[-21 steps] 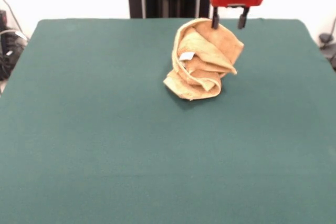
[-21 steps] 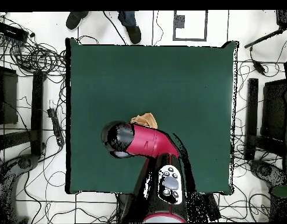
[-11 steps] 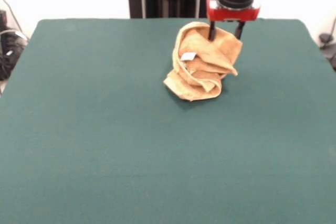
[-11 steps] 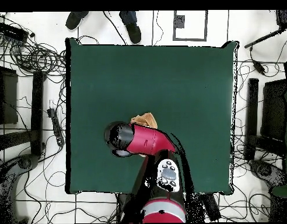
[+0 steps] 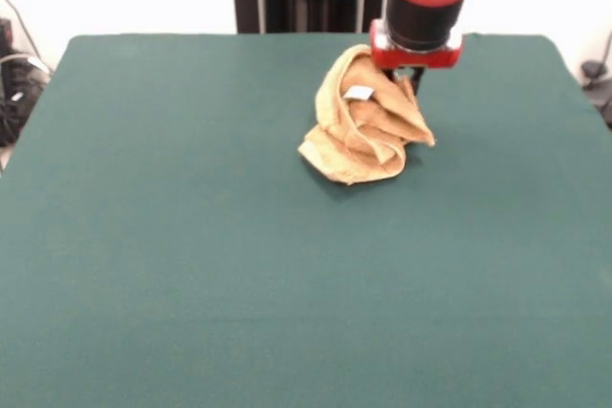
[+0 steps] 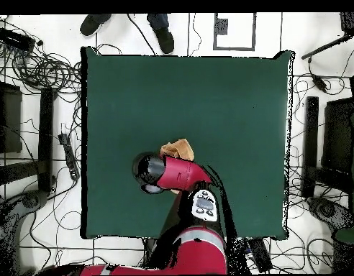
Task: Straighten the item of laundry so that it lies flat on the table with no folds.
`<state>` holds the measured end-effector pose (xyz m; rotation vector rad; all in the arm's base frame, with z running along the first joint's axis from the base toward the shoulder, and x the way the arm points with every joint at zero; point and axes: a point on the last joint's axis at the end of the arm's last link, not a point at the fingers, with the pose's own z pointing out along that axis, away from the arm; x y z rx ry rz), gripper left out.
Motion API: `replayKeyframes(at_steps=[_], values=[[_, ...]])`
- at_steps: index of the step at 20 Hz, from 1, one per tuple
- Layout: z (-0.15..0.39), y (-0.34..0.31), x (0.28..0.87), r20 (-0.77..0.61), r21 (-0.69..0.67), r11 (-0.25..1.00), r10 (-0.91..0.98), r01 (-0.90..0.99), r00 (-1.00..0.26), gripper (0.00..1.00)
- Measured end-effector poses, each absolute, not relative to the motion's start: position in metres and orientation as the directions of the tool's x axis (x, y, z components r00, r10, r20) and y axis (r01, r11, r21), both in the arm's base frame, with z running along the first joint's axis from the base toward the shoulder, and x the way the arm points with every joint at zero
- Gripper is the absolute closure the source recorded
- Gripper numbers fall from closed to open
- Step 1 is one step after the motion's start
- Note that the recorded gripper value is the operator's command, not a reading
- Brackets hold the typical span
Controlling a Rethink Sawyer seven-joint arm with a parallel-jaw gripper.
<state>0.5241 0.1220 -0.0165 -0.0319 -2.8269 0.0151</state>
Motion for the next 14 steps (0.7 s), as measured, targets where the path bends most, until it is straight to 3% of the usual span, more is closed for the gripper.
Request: replayKeyframes(at_steps=[14], values=[[0.001, 0.139, 0.515, 0.28, -0.045, 0.998, 0.052, 0.041, -0.959, 1.0]])
